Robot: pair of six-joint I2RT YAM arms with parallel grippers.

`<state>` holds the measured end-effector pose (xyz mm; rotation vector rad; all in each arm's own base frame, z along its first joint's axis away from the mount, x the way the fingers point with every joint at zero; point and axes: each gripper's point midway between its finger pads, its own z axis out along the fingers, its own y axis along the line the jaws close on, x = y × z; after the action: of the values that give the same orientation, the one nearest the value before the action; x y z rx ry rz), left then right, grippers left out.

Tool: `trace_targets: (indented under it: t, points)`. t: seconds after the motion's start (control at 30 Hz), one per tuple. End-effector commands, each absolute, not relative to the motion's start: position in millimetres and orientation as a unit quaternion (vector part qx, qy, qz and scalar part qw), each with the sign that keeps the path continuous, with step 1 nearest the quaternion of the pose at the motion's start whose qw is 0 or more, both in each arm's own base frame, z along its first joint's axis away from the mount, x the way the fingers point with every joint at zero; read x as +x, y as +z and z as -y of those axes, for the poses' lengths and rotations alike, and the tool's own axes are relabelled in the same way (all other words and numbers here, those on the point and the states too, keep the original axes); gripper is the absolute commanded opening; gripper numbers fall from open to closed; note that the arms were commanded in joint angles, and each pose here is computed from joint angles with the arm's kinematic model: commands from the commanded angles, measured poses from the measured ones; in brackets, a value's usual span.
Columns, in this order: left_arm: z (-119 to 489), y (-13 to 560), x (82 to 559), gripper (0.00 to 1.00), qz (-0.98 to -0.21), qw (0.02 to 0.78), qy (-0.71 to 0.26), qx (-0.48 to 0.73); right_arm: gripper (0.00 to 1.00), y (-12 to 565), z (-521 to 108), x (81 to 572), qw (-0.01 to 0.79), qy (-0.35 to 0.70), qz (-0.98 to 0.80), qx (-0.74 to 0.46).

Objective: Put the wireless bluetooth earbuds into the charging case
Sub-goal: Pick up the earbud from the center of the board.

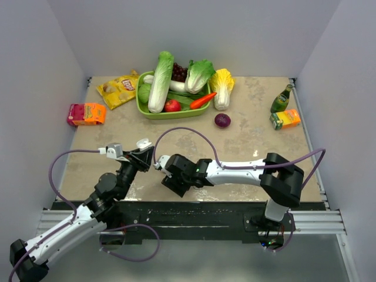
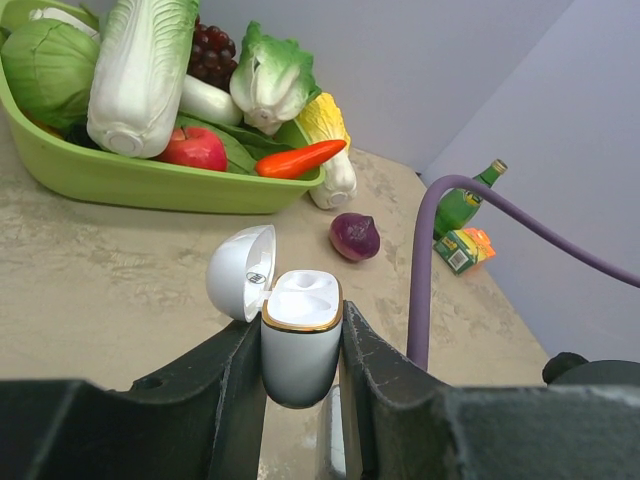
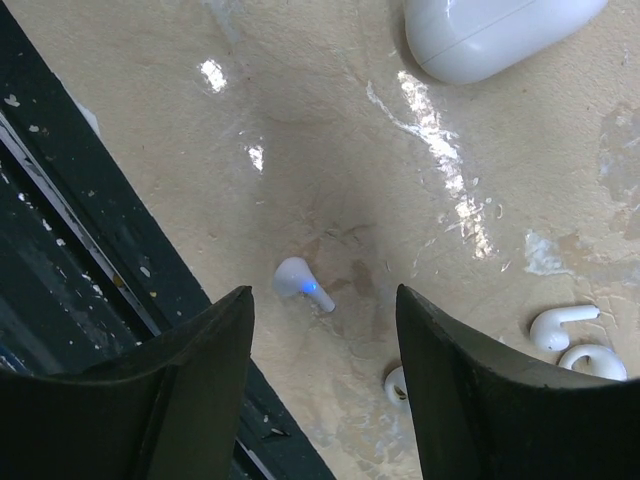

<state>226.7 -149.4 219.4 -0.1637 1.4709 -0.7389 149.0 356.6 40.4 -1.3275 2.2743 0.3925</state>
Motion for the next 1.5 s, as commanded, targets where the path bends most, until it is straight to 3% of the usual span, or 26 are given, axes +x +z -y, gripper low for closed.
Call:
trace_targets:
  t: [0.0, 0.83, 1.07, 1.47]
  points:
    - [150, 222, 226, 0.0, -0.649, 0.676, -0.339, -0.083, 0.61, 58, -372, 153, 0.261, 0.156, -0.816, -0.491]
    - [148, 214, 226, 0.0, -0.655, 0.671, -0.335, -0.09, 0.5, 17, -365, 134, 0.221, 0.162, -0.823, -0.498]
    - [148, 213, 226, 0.0, -0.656, 0.67, -0.335, -0.092, 0.41, 8, -361, 134, 0.221, 0.16, -0.829, -0.489]
    - [147, 210, 227, 0.0, -0.659, 0.669, -0.33, -0.094, 0.15, 10, -348, 155, 0.249, 0.138, -0.86, -0.424]
